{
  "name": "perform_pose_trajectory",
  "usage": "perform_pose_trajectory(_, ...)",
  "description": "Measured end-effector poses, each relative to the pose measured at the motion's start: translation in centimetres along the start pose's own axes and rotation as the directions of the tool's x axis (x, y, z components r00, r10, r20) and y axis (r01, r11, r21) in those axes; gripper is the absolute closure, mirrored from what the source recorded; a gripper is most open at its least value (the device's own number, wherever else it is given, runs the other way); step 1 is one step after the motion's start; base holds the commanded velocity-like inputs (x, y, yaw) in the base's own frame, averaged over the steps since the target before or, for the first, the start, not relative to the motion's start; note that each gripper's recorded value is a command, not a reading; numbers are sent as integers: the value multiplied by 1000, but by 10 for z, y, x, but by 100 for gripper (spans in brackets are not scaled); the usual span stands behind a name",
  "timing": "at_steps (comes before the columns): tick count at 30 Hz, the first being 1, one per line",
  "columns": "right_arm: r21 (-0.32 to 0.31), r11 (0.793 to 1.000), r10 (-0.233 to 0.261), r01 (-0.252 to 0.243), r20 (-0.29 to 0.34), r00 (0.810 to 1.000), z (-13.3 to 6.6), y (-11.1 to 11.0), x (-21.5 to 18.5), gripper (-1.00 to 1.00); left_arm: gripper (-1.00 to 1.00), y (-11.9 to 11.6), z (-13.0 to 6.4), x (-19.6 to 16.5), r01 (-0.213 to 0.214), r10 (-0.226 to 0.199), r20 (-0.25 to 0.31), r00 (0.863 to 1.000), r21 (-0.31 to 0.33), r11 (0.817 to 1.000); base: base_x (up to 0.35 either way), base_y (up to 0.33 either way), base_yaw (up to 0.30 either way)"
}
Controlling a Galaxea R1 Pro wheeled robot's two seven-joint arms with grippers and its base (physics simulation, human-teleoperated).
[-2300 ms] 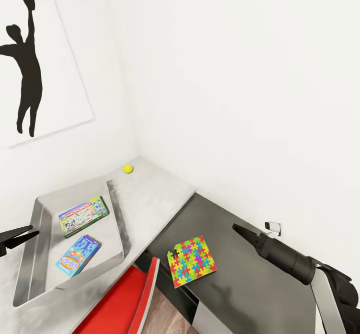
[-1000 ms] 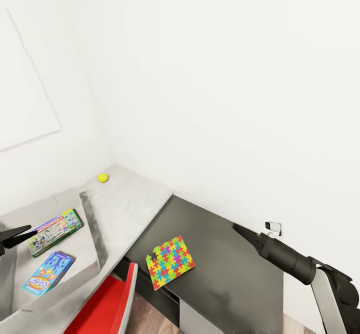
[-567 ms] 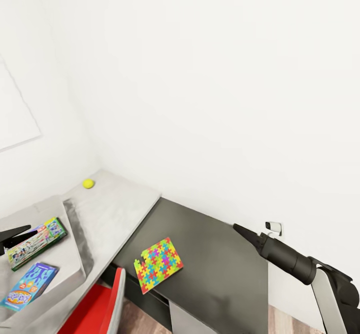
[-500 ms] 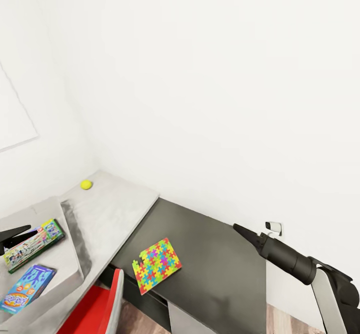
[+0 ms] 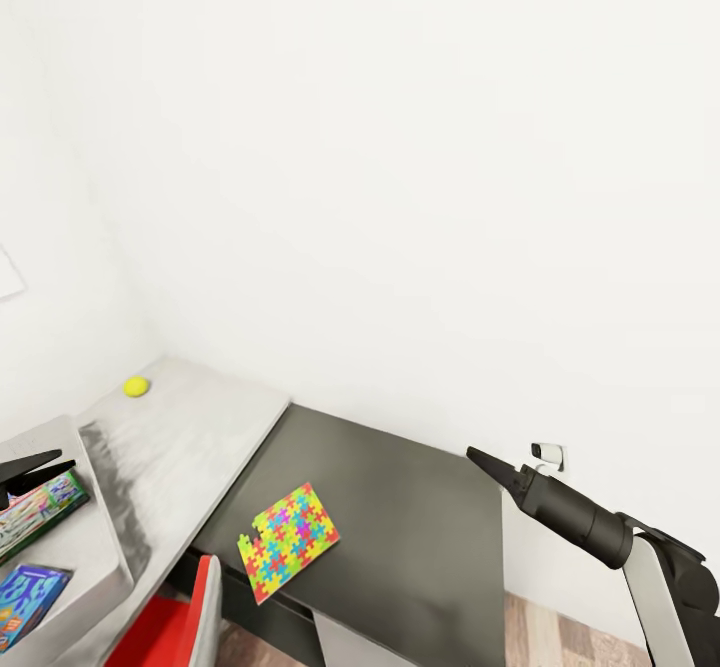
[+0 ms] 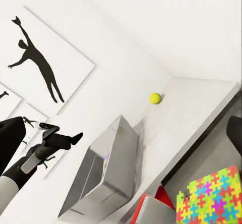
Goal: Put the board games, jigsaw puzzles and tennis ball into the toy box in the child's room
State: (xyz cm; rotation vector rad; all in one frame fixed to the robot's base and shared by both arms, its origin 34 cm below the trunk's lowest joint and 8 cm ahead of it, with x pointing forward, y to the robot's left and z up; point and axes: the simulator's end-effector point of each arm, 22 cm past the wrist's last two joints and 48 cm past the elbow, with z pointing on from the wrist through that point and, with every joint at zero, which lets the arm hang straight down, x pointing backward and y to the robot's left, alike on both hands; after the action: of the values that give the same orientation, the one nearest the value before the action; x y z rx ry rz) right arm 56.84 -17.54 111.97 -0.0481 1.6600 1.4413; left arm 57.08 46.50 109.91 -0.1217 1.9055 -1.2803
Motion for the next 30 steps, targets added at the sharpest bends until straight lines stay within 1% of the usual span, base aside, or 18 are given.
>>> perform_pose_trajectory(12, -5, 1000, -9, 9, 6, 1000, -1, 5, -4, -100, -100, -6, -2, -3, -11, 11, 8, 1000, 8, 1000, 0, -160, -210)
perform_pose_trajectory(30, -8, 1000, -22, 22, 12, 1000, -2, 11, -8, -100, -100, -14, -5, -7, -26, 26, 17, 1000, 17, 1000, 0, -13, -227)
